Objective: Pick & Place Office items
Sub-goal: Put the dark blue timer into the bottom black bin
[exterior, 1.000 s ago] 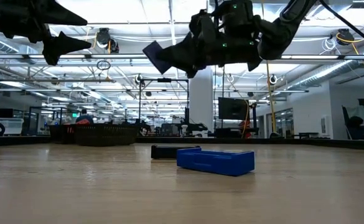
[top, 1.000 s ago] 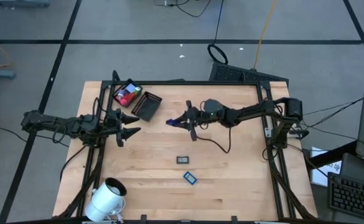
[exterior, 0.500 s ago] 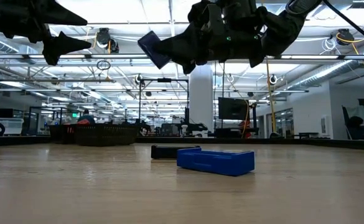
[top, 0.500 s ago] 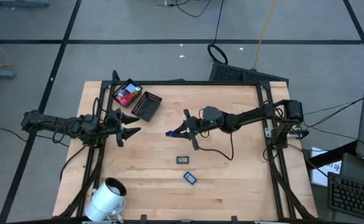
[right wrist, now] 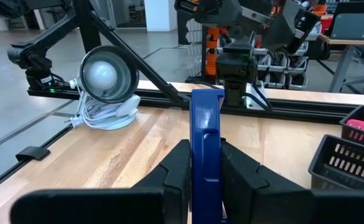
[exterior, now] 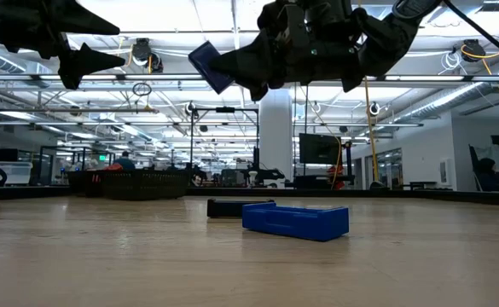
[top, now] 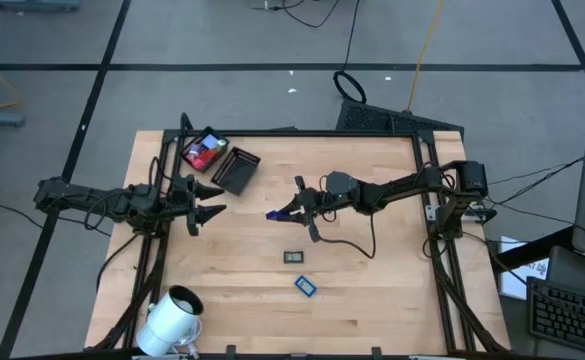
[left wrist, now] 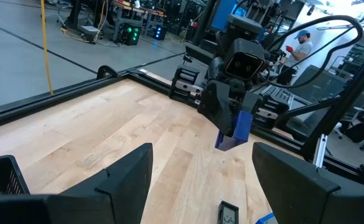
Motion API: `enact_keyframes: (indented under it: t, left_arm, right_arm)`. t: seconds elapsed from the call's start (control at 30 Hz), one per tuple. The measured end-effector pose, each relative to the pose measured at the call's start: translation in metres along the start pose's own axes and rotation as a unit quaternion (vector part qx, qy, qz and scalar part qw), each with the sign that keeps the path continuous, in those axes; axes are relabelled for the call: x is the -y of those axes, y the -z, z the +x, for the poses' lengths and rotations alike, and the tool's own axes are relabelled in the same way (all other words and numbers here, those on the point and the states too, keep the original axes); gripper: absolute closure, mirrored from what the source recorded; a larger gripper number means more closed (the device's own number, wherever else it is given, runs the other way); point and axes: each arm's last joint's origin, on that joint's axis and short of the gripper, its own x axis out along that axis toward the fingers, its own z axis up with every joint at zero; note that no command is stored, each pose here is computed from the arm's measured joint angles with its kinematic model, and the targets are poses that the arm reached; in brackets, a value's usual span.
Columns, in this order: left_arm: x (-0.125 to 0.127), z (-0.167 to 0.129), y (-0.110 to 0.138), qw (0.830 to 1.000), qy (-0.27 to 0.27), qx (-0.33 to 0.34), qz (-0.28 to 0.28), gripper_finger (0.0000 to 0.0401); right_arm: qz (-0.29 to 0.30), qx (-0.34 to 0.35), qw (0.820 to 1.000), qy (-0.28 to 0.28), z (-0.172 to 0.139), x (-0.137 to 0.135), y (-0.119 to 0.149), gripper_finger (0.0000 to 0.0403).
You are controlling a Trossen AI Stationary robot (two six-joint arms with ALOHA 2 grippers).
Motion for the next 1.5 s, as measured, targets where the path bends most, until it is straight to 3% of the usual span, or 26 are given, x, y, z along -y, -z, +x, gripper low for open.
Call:
enact_keyframes:
  t: [1.5]
  left_arm:
    - [0.0, 0.0, 0.0, 1.0, 0.0, 0.0, 0.0, 0.0123]
  right_arm:
    - [-0.005, 0.011, 1.0, -0.013, 0.003, -0.009, -0.0022, 0.0353]
